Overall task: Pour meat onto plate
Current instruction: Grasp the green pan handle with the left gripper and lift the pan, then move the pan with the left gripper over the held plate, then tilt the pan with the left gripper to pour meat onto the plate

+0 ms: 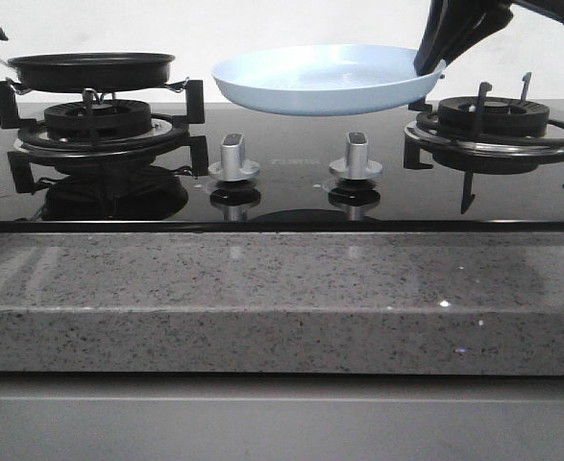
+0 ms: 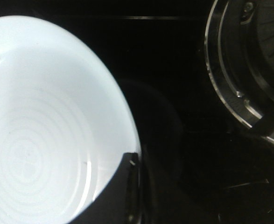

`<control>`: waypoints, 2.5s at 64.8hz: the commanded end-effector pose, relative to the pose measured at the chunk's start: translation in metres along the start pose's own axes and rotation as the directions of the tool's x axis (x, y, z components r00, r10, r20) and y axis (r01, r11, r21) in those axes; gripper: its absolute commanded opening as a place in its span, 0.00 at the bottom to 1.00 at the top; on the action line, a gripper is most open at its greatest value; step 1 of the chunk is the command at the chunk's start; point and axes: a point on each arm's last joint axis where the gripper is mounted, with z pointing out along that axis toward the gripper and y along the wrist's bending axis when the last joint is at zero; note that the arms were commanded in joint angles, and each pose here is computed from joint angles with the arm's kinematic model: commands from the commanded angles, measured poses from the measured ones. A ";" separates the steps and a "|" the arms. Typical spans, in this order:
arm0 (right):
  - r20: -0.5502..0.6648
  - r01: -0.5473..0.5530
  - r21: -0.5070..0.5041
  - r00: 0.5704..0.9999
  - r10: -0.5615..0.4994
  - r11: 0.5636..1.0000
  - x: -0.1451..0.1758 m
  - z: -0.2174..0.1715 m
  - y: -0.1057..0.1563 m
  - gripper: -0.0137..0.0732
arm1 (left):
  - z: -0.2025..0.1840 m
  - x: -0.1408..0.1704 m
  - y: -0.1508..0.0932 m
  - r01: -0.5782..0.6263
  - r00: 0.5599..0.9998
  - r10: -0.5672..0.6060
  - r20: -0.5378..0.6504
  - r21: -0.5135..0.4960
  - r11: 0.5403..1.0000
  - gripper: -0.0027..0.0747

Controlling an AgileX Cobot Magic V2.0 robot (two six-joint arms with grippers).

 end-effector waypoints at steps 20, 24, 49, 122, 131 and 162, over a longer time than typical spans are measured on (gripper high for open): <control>0.126 0.010 -0.043 0.992 -0.005 0.999 -0.010 -0.031 0.009 0.08 | -0.012 -0.011 -0.030 -0.022 0.998 0.017 0.064 0.084 0.996 0.22; 0.126 0.010 -0.043 0.992 -0.005 0.999 -0.010 -0.031 0.009 0.08 | -0.012 -0.011 -0.030 -0.022 0.998 0.017 0.064 0.084 0.996 0.15; 0.126 0.010 -0.043 0.992 -0.005 0.999 -0.010 -0.031 0.009 0.08 | -0.016 -0.014 -0.045 0.058 0.995 -0.077 0.071 0.229 0.972 0.01; 0.126 0.010 -0.043 0.992 -0.005 0.999 -0.010 -0.031 0.009 0.08 | -0.046 0.038 -0.196 -0.175 0.981 0.112 0.161 0.461 0.870 0.01; 0.126 0.010 -0.043 0.992 -0.005 0.999 -0.010 -0.031 0.009 0.08 | -0.029 0.060 -0.213 -0.261 0.962 0.199 0.185 0.422 0.868 0.01; 0.126 0.010 -0.043 0.992 -0.005 0.999 -0.010 -0.031 0.009 0.08 | -0.011 0.104 -0.244 -0.588 0.809 0.520 0.274 0.378 0.715 0.01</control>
